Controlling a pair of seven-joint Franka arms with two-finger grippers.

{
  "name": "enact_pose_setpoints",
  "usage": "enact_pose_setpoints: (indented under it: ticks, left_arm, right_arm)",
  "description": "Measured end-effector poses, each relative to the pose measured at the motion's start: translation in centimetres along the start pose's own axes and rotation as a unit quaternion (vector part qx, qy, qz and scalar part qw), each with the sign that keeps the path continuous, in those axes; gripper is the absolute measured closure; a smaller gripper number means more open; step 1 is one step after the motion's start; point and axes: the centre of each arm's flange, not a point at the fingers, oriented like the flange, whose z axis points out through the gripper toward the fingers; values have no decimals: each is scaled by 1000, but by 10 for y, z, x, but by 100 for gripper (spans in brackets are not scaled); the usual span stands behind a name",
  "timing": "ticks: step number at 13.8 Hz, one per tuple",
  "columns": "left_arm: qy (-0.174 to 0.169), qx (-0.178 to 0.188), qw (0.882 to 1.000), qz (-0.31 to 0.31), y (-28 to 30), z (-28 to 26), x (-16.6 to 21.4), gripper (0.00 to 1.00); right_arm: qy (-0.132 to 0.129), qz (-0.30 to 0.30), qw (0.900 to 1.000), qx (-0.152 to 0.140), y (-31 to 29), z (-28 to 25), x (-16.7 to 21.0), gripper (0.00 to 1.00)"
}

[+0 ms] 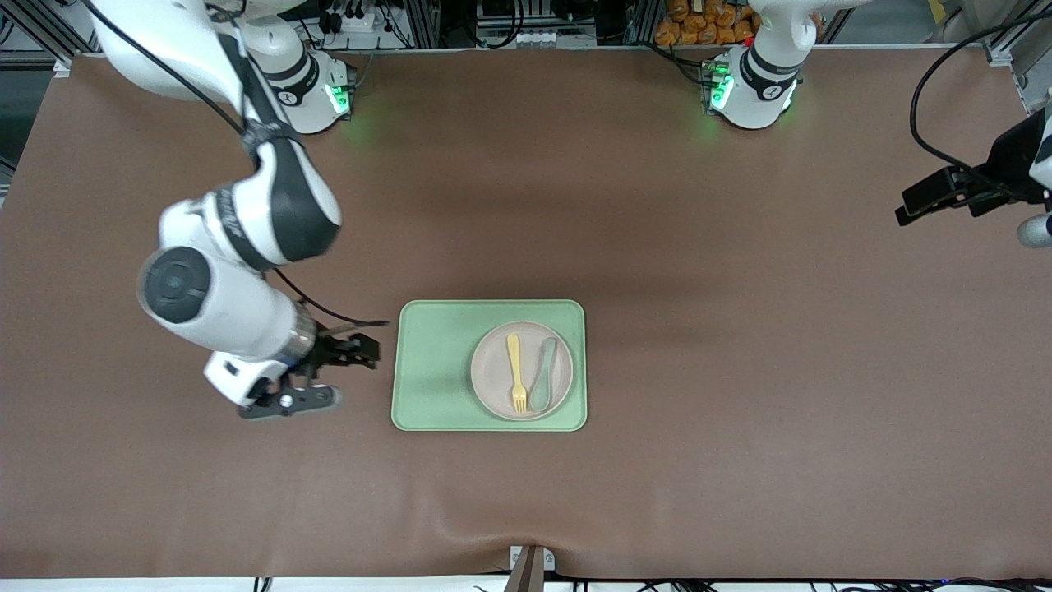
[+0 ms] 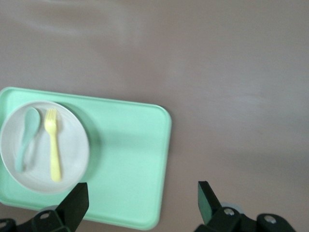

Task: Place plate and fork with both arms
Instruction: 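Release the plate and withdraw the left gripper while the right gripper approaches, then lower the right gripper over the plate and grasp the yellow fork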

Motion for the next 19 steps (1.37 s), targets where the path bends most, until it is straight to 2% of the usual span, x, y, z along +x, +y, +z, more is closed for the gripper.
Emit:
enact_pose_setpoints:
  ticks: [4,8,10,12,13,14,16,19]
  left_arm:
    - [2,22,999,30,-7,0,-4,0]
    - [-1,27,999,33,-8,4,-4,0]
    - [-4,27,999,30,-12,6,-3,0]
    - [-8,27,999,25,-19,10,0,0]
    - [-9,27,999,24,-21,11,1,0]
    - [-10,27,999,24,-21,11,2,0]
    - [-10,27,999,24,-21,12,2,0]
    - [-10,27,999,25,-21,12,2,0]
  right_arm:
    - [29,13,999,9,-47,79,5,0]
    - [24,38,999,11,-96,131,-2,0]
    - [28,30,999,5,-124,142,-11,0]
    - [32,23,999,2,-143,150,-19,4]
    - [30,19,999,-2,-149,157,-23,11]
    - [28,13,999,-9,-154,165,-27,11]
    - [24,2,1000,-18,-166,179,-37,27]
    - [21,-5,1000,-23,-180,189,-47,28]
